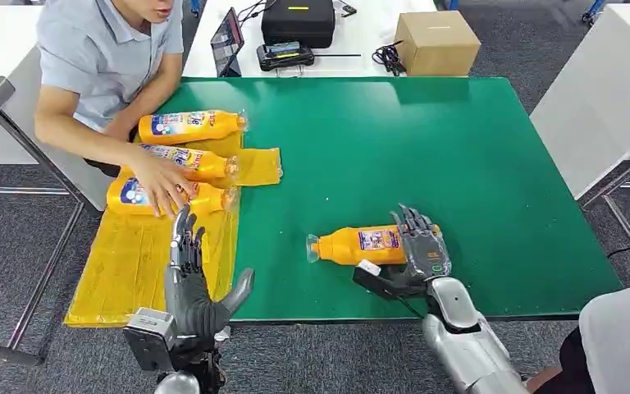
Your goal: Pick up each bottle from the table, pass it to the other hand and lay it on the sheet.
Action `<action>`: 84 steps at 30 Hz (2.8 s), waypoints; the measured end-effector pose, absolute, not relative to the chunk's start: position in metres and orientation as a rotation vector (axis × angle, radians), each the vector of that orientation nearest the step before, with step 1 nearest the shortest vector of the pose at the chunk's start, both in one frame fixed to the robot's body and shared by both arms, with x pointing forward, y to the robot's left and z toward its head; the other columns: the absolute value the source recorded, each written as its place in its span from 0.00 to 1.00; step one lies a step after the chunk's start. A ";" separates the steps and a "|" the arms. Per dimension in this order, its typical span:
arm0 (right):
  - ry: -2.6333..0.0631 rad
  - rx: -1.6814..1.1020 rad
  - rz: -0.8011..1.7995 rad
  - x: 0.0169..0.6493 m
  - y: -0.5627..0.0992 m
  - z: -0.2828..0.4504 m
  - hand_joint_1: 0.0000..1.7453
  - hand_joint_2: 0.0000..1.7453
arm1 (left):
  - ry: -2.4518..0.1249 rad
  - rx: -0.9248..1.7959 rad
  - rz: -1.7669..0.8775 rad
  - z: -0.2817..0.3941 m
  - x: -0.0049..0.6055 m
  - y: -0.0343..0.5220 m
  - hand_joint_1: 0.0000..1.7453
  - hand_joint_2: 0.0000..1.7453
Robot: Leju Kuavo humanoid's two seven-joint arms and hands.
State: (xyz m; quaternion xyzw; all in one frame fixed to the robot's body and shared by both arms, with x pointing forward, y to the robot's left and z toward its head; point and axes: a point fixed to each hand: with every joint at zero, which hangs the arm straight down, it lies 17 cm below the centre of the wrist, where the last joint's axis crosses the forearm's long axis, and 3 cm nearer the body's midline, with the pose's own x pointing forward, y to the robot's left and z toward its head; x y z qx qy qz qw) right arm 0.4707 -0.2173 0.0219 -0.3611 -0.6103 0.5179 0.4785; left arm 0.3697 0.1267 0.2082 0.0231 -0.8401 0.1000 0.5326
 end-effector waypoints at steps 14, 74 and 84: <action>-1.339 -0.804 1.314 0.483 -0.224 -0.001 1.00 1.00 | -1.998 0.024 0.207 0.208 0.371 0.115 0.00 1.00; -1.704 0.310 0.821 0.446 -0.095 0.120 1.00 1.00 | -1.622 -0.333 -0.007 0.088 0.407 0.022 0.00 1.00; -1.723 0.355 0.892 0.433 -0.057 0.129 1.00 1.00 | -1.616 -0.350 0.000 0.094 0.422 0.008 0.00 1.00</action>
